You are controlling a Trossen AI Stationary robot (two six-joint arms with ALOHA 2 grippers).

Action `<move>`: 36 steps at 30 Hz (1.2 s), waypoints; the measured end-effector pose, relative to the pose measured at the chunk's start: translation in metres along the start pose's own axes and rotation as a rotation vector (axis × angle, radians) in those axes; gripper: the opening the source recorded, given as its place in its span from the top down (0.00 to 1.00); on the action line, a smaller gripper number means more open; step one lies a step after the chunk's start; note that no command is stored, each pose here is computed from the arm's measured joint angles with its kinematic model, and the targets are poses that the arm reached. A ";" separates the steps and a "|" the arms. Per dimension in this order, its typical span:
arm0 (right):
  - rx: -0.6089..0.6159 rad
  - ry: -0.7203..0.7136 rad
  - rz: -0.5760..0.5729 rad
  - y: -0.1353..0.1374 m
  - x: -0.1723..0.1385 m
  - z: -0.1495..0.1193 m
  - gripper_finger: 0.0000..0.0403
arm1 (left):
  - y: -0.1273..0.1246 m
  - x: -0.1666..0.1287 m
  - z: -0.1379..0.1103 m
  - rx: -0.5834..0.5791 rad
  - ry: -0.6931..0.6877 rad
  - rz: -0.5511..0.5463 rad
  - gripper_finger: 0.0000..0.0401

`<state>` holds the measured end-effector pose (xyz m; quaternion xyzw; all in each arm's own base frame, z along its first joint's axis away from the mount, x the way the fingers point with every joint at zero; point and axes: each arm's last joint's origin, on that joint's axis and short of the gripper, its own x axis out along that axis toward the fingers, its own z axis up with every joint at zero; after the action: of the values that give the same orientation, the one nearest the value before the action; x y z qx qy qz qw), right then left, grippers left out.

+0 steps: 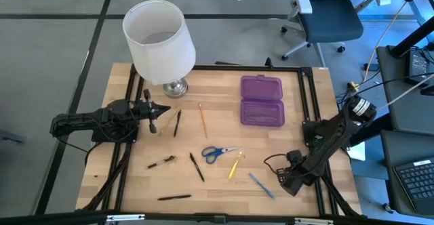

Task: Pick & place school supplies into a supply box
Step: Put the right yellow pen into the purple supply box

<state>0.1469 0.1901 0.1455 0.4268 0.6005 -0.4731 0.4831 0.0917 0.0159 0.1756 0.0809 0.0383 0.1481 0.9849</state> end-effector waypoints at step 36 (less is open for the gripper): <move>0.048 -0.036 0.103 0.014 0.014 -0.006 0.60 | 0.001 0.000 0.004 -0.008 -0.036 0.006 0.99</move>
<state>0.1574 0.1996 0.1298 0.4601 0.5574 -0.4693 0.5072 0.0918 0.0159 0.1792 0.0797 0.0198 0.1496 0.9853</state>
